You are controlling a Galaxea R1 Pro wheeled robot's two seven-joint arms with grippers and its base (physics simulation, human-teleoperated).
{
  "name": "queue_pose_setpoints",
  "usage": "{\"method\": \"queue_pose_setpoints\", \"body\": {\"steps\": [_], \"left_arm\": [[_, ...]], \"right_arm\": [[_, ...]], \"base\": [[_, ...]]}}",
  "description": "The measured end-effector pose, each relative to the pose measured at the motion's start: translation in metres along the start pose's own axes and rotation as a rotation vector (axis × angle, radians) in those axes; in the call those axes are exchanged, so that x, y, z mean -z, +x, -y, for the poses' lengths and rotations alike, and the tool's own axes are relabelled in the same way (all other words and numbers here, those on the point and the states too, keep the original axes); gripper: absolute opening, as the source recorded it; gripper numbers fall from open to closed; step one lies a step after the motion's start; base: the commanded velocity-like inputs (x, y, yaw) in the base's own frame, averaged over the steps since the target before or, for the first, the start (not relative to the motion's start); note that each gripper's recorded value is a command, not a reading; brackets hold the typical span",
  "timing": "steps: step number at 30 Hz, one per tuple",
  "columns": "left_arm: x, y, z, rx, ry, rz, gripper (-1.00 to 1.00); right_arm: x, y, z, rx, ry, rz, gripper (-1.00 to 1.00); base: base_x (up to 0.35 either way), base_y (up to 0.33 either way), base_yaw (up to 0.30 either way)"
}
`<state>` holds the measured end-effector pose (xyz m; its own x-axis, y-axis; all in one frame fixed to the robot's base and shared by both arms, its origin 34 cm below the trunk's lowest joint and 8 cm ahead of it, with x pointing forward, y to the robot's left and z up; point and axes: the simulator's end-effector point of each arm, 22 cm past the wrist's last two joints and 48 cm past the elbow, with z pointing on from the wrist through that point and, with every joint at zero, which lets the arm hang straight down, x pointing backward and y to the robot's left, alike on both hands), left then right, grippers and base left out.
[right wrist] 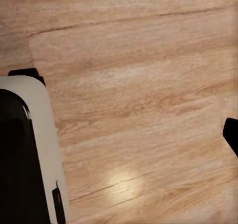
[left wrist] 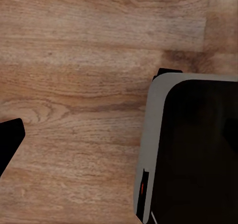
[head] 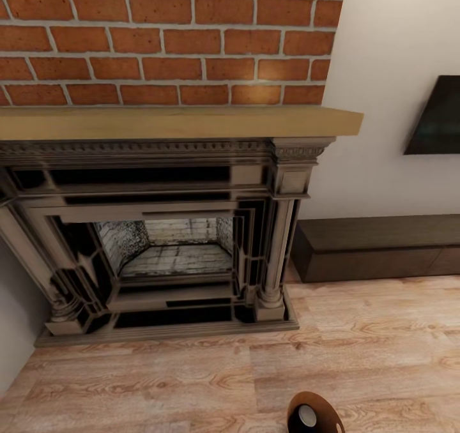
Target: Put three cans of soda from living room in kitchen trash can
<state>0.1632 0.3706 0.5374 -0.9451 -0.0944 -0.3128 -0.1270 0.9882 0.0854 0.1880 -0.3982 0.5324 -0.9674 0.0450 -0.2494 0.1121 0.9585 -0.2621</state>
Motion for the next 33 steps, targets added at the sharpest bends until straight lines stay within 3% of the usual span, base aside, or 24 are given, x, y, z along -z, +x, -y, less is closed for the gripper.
{"method": "queue_pose_setpoints", "body": {"steps": [22, 33], "left_arm": [[0.025, -0.004, -0.001, -0.003, 0.005, -0.002, 1.00], [0.025, -0.005, -0.003, 0.002, -0.001, 0.000, 1.00]], "right_arm": [[0.025, -0.003, 0.004, 0.002, -0.004, -0.002, 1.00], [0.026, 0.002, 0.000, 0.004, -0.013, -0.011, 1.00]], "base": [[0.000, 0.000, 0.000], [0.000, 0.000, 0.000]]}}
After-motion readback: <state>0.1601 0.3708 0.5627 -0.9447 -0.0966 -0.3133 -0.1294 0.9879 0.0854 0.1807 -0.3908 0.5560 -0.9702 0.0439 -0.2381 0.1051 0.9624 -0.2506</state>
